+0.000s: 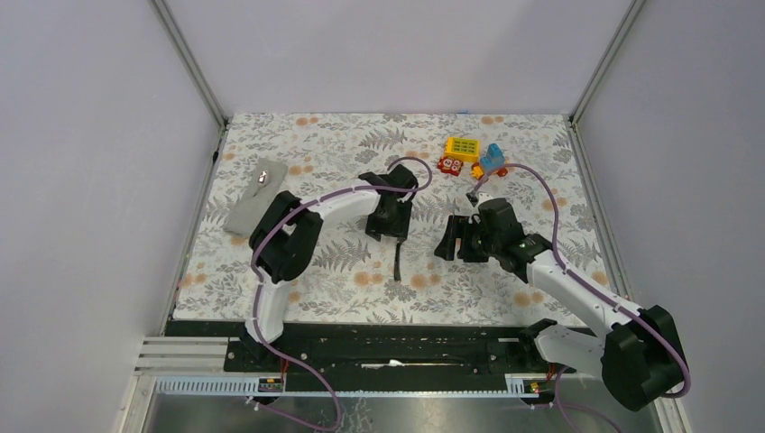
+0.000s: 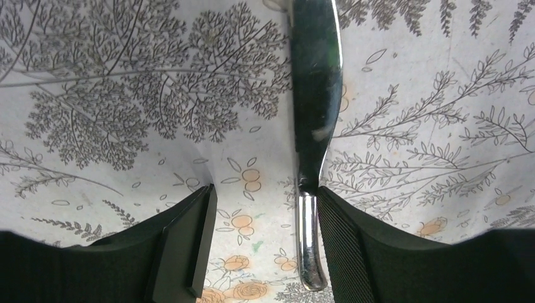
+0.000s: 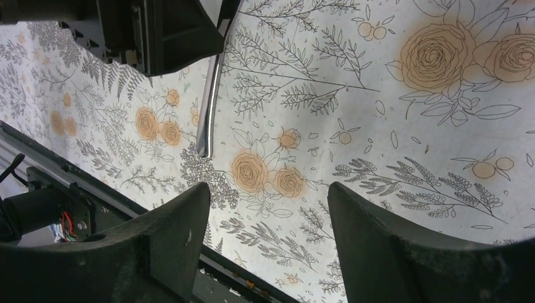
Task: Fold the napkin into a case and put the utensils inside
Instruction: Rotate the knife at the center of the board, then pick up the knife from the center of the board.
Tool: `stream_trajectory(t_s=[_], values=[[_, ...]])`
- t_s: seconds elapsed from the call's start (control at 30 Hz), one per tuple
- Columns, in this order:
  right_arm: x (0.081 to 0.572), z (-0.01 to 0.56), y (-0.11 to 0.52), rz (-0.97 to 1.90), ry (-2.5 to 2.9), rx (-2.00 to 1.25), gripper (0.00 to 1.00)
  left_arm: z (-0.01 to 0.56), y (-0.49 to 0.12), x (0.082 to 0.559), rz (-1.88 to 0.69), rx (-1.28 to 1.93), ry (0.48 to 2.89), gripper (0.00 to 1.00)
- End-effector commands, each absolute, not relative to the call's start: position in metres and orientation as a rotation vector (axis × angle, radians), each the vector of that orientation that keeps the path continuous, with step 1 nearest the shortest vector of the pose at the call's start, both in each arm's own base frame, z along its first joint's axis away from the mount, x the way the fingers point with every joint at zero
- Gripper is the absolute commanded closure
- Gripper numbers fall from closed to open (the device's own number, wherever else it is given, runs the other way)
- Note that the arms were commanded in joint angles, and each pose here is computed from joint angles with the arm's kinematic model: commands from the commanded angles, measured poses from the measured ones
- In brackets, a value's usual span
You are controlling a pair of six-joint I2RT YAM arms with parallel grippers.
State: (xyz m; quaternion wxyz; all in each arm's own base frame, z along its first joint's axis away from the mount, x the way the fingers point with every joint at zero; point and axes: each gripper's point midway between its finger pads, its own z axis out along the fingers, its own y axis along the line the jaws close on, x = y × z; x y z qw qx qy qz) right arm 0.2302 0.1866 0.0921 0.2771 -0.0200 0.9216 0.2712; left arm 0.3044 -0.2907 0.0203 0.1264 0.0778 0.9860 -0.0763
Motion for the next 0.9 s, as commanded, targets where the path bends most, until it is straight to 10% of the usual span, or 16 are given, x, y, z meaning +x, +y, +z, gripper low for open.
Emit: stream_trajectory(t_s=[0.0,0.87], values=[[0.229,0.096,0.182,0.703,2.451,-0.081,0.25,0.008,-0.291,0.295,-0.088,0.325,2.929,0.37],[0.221,0.104,0.18,0.722,2.397,-0.149,0.25,-0.031,-0.278,0.26,0.216,0.429,3.091,0.66]])
